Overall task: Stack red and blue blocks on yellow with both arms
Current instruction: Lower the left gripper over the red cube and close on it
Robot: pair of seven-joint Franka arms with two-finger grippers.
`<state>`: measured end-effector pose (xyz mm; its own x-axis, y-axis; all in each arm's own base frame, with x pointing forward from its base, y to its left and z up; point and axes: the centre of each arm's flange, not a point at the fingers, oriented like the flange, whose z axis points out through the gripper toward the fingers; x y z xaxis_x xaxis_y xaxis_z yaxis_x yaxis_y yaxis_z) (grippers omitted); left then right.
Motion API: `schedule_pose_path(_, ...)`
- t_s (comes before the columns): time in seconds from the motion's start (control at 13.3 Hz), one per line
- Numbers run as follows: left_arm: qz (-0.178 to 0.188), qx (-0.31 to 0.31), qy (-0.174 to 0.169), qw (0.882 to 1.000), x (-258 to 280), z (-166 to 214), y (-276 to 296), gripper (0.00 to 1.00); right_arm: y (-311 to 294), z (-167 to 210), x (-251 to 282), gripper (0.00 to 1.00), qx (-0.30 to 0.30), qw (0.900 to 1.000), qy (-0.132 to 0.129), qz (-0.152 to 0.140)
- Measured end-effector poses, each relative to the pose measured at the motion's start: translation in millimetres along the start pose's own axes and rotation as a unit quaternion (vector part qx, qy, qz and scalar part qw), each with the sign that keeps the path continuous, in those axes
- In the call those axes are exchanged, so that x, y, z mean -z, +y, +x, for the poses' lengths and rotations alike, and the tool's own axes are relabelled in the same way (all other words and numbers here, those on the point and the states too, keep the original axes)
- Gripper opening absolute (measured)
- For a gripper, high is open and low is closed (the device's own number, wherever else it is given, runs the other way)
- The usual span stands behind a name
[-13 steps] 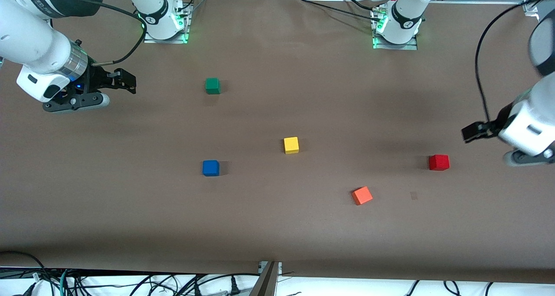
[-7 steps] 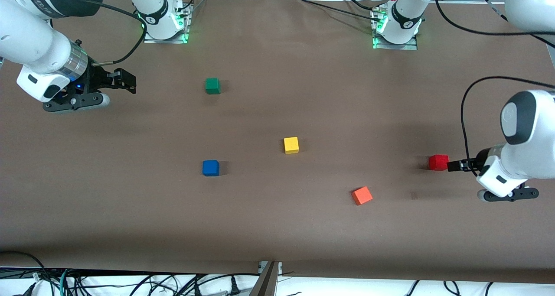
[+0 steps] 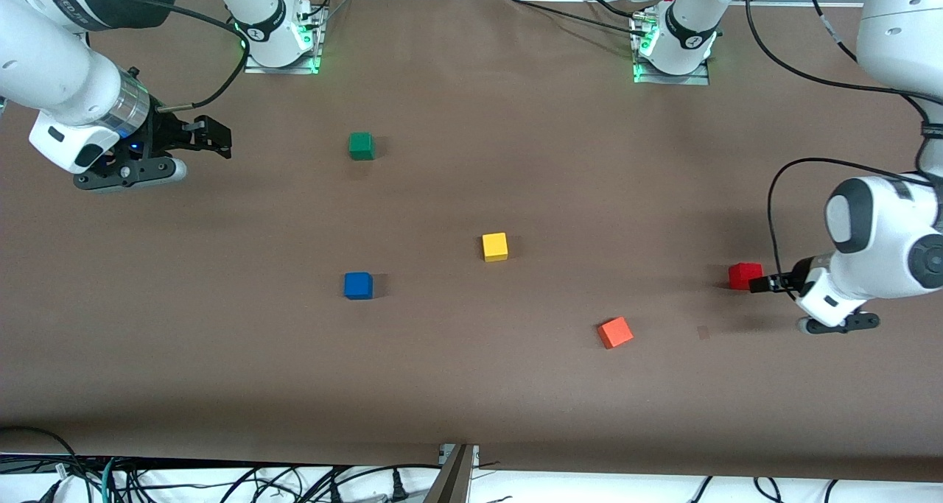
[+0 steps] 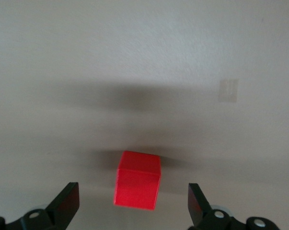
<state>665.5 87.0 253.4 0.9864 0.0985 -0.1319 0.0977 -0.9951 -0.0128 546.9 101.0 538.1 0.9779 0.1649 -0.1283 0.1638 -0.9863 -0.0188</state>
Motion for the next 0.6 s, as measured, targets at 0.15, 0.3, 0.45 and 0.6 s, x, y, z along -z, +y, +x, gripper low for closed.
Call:
schedule_pose_path(0.15,-0.002,-0.024,-0.011,1.0,-20.3,-9.2,3.5,1.0,0.0,-0.1,0.0,1.0,0.0,1.0,0.0,0.0)
schedule_pose_path(0.3,-0.003,-0.039,-0.022,0.999,-31.2,-15.9,5.1,1.0,0.0,-0.1,-0.1,1.0,0.0,1.0,0.0,0.0)
schedule_pose_path(0.45,-0.003,-0.051,-0.02,0.998,-38.6,-19.8,6.1,1.0,0.0,-0.1,-0.1,1.0,0.0,1.0,-0.001,0.0)
schedule_pose_path(0.6,-0.004,-0.074,-0.006,0.997,-46.0,-21.5,6.0,1.0,0.0,-0.1,-0.1,1.0,0.0,1.0,-0.001,0.0)
